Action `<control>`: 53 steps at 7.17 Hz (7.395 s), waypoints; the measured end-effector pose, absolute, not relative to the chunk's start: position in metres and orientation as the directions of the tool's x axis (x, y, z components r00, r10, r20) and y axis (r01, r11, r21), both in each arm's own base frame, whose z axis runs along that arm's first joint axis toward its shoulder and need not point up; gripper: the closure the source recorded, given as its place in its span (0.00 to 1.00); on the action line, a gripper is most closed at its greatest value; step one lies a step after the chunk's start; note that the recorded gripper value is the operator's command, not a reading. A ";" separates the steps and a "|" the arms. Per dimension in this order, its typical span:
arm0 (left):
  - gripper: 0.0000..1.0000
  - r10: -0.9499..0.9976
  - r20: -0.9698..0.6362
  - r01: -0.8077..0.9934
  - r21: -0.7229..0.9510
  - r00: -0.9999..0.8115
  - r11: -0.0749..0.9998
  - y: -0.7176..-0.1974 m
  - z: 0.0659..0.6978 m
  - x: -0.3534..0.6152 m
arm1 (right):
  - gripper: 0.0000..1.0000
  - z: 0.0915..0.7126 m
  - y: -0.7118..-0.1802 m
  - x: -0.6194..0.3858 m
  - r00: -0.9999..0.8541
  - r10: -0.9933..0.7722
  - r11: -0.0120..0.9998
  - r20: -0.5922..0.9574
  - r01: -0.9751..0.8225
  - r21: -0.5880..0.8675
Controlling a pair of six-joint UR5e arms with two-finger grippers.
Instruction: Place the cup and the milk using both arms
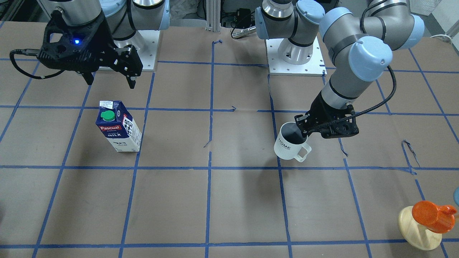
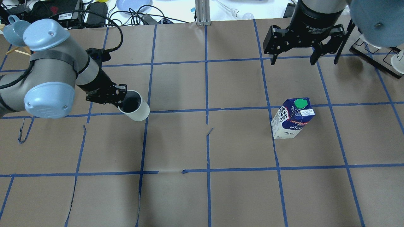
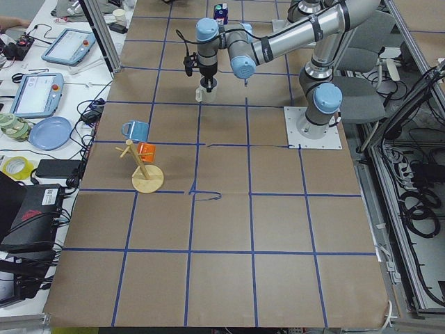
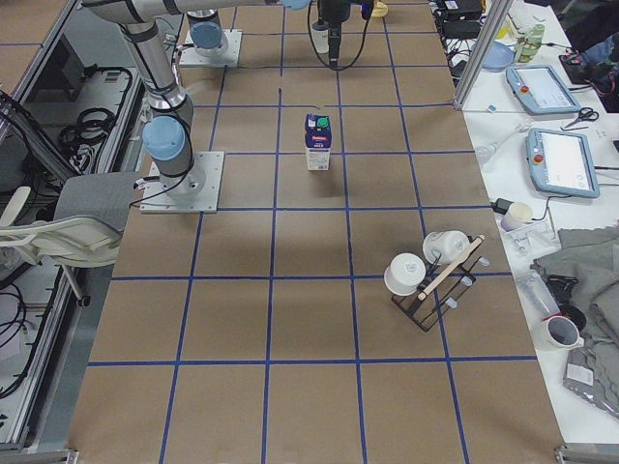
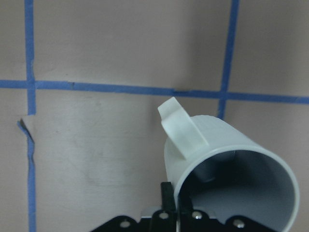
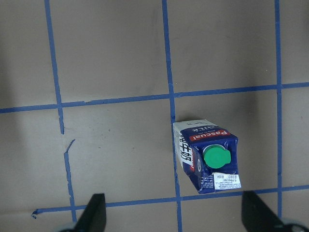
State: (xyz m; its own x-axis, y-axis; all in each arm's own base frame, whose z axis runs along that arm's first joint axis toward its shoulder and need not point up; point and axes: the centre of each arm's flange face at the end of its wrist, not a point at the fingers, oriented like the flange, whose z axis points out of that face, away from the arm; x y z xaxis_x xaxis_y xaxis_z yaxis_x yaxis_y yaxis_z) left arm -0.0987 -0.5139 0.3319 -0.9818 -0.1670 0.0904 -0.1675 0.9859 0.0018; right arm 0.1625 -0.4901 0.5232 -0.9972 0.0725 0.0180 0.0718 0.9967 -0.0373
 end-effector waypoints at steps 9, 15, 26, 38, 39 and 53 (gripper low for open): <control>0.84 -0.392 0.101 -0.390 0.034 -0.915 0.920 -0.572 0.263 -0.305 | 0.00 0.523 -0.490 0.161 -0.998 0.050 0.998 0.027 0.049 -0.038; 0.00 -0.384 0.090 -0.384 0.022 -0.919 0.923 -0.573 0.302 -0.259 | 0.00 0.521 -0.491 0.161 -0.998 0.049 0.998 0.028 0.048 -0.032; 0.00 -0.040 0.021 -0.042 -0.090 -0.999 0.995 -0.540 0.512 -0.113 | 0.02 0.347 -0.515 0.076 -0.999 0.050 0.978 0.011 0.051 0.200; 0.00 -0.013 -0.001 -0.013 -0.052 -1.000 0.999 -0.524 0.524 -0.102 | 0.09 0.328 -0.509 0.082 -0.999 0.035 0.970 -0.020 0.029 0.240; 0.00 -0.014 -0.002 -0.014 -0.051 -1.000 0.999 -0.524 0.524 -0.103 | 0.09 0.325 -0.509 0.083 -0.999 0.035 0.969 -0.030 0.027 0.246; 0.00 -0.019 -0.003 -0.019 -0.050 -1.000 0.999 -0.524 0.523 -0.102 | 0.51 0.305 -0.502 0.082 -0.996 -0.067 0.959 -0.052 -0.079 0.274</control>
State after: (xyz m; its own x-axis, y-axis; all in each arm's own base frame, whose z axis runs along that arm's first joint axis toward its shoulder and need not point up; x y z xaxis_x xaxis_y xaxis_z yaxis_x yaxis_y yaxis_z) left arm -0.1023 -0.5237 0.5229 -0.9998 -0.0190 -0.0025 -0.0189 0.9986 -0.0496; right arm 0.0822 -0.5025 0.3051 -0.9964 -0.0672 -0.0521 -0.0789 0.9586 0.2735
